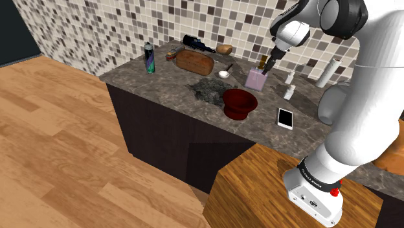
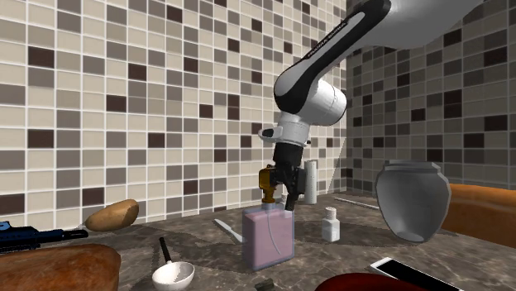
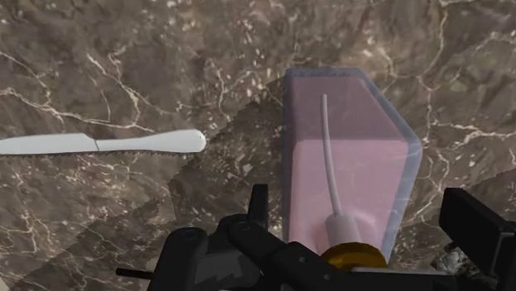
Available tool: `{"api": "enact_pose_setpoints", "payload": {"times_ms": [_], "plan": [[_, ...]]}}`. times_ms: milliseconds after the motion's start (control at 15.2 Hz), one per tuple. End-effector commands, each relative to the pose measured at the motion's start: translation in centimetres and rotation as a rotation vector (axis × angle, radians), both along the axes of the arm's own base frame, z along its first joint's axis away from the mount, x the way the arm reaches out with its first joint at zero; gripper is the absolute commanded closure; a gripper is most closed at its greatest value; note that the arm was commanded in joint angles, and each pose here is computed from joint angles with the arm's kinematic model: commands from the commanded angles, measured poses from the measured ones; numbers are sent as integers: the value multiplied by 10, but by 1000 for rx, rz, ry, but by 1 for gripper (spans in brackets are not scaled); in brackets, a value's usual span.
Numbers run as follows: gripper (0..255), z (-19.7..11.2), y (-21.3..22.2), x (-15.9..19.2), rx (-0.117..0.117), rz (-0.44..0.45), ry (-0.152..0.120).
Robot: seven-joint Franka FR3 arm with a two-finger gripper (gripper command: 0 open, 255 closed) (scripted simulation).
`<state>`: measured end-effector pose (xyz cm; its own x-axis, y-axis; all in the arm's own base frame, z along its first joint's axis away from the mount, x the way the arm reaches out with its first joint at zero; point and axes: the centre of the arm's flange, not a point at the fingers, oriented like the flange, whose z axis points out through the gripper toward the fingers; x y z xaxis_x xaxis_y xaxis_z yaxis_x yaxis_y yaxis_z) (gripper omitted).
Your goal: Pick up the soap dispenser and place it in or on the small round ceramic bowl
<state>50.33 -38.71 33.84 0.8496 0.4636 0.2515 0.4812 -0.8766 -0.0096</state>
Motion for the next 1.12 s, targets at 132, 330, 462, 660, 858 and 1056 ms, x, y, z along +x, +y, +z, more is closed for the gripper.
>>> {"api": "enact_pose_setpoints", "payload": {"times_ms": [132, 330, 462, 660, 858, 1056], "plan": [[0, -23, 2, 6, 0, 1, -1], [0, -23, 2, 6, 0, 1, -1], [0, -23, 2, 6, 0, 1, -1], [0, -23, 3, 6, 0, 1, -1], [255, -23, 2, 6, 0, 1, -1], [255, -23, 2, 5, 0, 1, -1]]}}
